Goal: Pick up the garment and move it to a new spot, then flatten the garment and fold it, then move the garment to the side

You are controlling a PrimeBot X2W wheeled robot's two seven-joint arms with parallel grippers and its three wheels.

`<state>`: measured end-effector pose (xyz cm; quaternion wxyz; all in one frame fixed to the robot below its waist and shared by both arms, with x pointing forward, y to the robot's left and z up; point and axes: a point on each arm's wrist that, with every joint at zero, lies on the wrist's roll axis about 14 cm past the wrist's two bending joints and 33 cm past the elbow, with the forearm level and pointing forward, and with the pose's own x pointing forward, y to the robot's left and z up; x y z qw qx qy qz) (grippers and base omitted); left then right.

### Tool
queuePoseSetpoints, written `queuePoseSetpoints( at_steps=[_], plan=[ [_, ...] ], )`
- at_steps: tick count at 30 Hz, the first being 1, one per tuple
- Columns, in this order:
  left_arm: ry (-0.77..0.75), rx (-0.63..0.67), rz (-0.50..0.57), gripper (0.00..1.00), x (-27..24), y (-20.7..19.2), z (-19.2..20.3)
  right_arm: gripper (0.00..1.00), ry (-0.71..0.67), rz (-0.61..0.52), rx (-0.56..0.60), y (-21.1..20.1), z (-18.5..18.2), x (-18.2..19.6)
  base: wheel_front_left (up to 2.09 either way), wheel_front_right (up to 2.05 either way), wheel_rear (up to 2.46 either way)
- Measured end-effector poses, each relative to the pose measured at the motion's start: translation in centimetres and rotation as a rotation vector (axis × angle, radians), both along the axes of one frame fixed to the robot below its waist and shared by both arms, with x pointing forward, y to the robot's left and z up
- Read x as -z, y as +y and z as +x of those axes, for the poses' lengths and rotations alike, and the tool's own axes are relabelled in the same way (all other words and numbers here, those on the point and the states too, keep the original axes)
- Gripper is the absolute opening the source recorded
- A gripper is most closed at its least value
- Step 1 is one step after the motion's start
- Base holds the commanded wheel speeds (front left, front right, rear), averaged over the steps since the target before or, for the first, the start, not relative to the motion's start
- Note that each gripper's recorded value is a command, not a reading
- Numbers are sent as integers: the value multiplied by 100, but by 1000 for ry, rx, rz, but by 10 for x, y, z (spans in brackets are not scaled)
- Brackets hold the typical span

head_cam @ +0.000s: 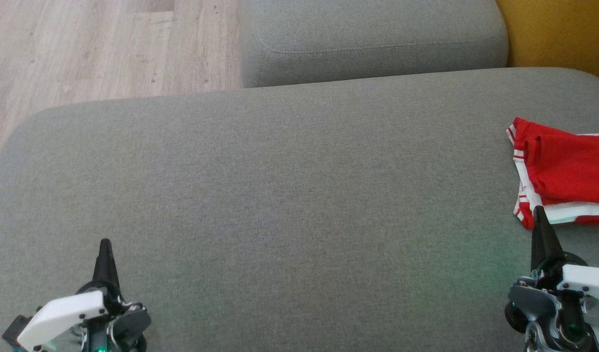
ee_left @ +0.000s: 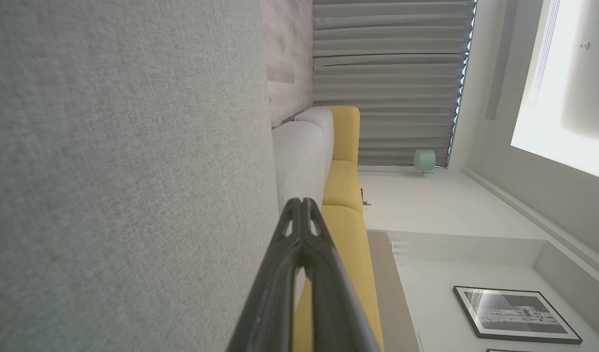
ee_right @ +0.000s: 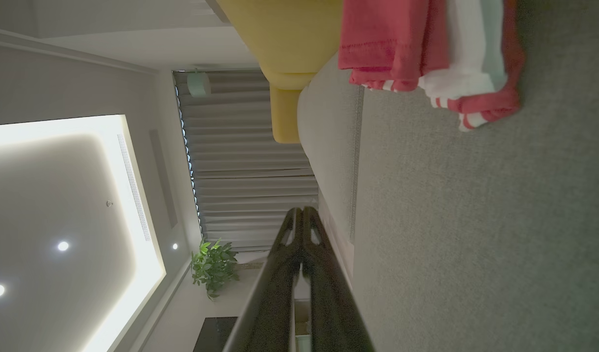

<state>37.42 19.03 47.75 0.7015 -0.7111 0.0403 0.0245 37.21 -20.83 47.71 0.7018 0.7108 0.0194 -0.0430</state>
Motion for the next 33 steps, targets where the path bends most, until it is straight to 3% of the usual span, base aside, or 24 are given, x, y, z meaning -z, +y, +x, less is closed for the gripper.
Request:
queuePoseSetpoints(
  at_steps=[33],
  plan=[
    [0,0,0,0,0,0,0,0,0,0,0,0,0,0,0,0,0]
  ],
)
